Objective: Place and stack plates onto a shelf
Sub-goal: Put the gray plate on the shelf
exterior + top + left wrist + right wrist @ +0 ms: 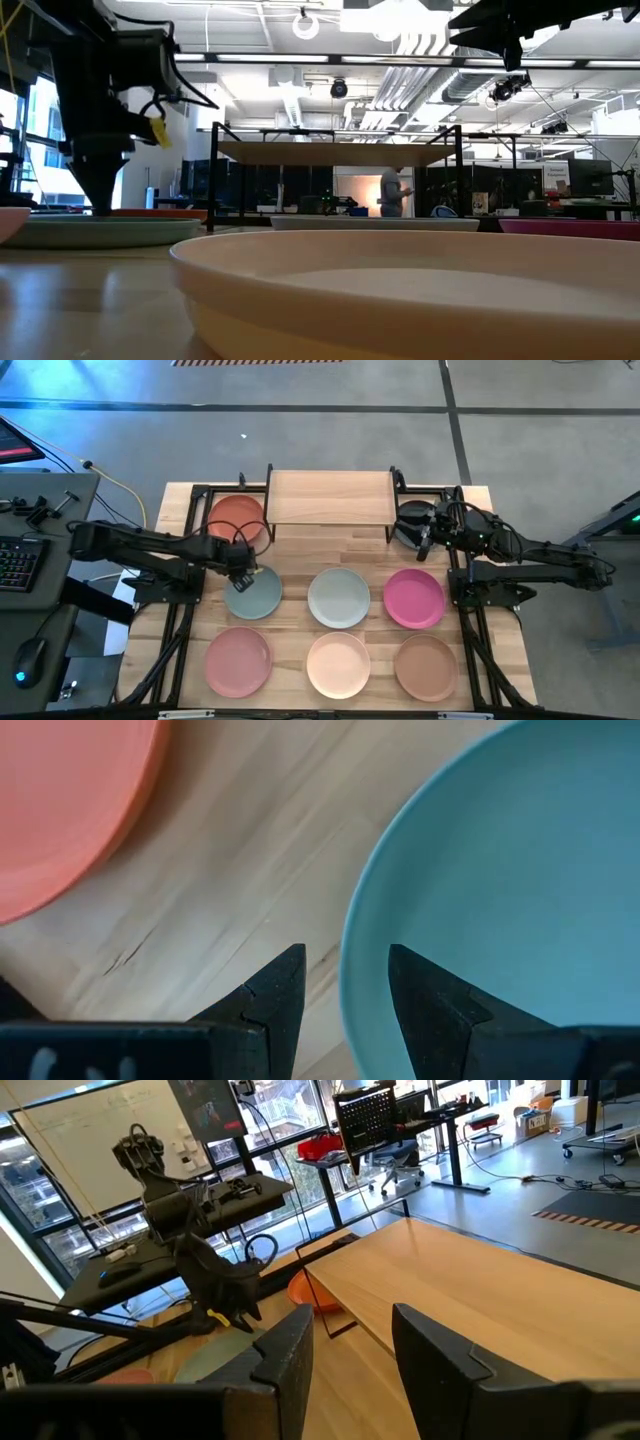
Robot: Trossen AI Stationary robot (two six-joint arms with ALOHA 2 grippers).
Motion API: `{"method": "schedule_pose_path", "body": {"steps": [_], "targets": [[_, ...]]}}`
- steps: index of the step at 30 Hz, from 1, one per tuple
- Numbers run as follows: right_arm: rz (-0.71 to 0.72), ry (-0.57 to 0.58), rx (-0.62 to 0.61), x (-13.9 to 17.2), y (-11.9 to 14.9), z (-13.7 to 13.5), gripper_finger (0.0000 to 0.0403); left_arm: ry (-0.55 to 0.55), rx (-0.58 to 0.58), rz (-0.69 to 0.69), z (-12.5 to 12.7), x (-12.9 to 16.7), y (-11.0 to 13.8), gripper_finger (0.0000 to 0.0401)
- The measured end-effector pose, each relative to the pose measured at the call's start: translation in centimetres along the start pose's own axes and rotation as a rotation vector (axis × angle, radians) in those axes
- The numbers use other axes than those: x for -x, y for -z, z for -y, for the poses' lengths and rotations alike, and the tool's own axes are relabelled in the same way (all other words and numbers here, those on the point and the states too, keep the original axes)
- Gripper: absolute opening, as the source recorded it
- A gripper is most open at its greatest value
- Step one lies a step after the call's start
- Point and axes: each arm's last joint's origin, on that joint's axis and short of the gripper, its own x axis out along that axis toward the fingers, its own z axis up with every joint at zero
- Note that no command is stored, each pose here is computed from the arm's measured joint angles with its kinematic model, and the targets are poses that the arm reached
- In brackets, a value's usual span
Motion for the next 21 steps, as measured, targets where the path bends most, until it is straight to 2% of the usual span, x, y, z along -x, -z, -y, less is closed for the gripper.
{"method": "schedule_pose_path", "body": {"steps": [16, 21], "targets": [[-0.007, 0.002, 0.001, 0.0, 0.1, 0.0, 0.0129, -0.040, 0.029, -0.078, 0.2, -2.1, -0.9, 0.0133], [-0.007, 0.002, 0.001, 0.0, 0.1, 0.0, 0.0129, -0.025, -0.009, -0.083, 0.3, -2.2, -1.0, 0.0127]]}}
